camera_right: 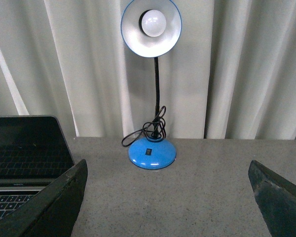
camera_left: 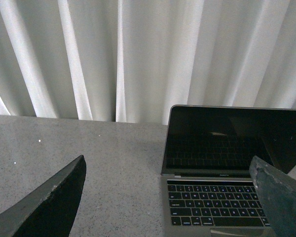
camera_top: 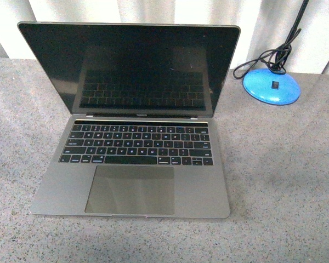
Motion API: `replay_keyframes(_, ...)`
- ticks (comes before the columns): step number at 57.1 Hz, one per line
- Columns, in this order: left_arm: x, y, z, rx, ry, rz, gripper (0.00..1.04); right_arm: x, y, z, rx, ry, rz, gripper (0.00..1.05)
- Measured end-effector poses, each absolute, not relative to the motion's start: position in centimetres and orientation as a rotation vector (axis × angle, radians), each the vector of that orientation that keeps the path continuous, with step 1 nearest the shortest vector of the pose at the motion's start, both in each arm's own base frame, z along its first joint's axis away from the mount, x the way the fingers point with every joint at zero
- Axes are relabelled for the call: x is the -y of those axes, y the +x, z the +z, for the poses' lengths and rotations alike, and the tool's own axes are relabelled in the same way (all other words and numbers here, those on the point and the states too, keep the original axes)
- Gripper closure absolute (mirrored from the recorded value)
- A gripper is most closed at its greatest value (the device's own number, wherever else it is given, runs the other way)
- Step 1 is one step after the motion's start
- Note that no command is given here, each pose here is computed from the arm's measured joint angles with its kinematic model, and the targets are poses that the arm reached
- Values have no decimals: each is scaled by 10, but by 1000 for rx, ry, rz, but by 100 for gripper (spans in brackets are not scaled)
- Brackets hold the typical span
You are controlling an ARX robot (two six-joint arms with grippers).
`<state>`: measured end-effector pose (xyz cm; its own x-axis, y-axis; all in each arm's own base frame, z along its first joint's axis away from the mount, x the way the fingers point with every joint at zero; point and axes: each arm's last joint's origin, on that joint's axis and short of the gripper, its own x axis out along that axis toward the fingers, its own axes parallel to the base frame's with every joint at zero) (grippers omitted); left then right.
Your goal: Close laptop
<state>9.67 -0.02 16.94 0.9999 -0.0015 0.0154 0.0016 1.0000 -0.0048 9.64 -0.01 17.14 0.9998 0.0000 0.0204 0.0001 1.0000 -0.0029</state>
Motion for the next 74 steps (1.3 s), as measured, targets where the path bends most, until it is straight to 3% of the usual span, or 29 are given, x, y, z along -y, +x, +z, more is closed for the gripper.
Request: replay_keyframes(74,0,97,169,15,-5,-2,7,0,96,171,20,-3,0,10)
